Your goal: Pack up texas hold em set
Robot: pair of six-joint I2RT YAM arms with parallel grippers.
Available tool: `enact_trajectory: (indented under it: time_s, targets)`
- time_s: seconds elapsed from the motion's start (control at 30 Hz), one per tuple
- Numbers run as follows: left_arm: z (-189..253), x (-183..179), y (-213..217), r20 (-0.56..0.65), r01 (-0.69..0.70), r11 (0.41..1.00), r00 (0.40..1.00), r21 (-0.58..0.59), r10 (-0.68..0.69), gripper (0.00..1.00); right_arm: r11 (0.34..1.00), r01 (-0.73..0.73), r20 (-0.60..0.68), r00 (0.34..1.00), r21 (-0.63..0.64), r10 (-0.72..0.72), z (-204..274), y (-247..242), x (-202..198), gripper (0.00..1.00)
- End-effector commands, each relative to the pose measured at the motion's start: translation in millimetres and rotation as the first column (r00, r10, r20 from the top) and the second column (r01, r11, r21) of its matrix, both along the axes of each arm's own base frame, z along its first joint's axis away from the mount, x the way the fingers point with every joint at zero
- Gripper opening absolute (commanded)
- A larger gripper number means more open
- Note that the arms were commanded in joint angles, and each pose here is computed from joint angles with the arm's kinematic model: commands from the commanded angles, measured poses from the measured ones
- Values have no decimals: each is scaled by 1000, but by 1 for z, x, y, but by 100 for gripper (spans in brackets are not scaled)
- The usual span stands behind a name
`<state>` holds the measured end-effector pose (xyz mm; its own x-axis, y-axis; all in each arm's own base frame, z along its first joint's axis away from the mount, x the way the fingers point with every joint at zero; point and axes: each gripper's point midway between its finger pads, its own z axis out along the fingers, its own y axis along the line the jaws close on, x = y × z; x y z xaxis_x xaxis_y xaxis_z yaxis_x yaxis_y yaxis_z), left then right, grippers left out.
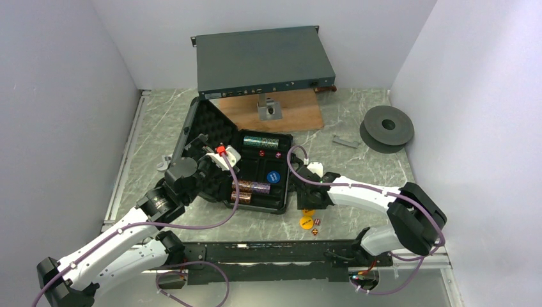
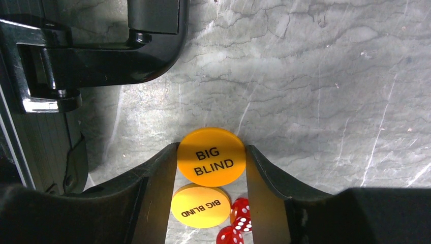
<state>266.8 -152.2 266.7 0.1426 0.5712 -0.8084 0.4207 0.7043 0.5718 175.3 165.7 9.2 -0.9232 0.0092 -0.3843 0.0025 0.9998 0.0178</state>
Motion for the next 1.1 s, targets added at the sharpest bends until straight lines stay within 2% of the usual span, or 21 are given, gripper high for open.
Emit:
enact_trajectory:
  time_s: [0.0,1.07]
  targets:
    - [12,0,-1,31,11,1000,999,-15,-11,100,999,13,-48,999,-47,-15,-13,-11,-10,49]
    - [9,1,-2,22,11,1000,1000,-9,-10,100,1000,-2,101,995,-27,4,61,-1,22,51]
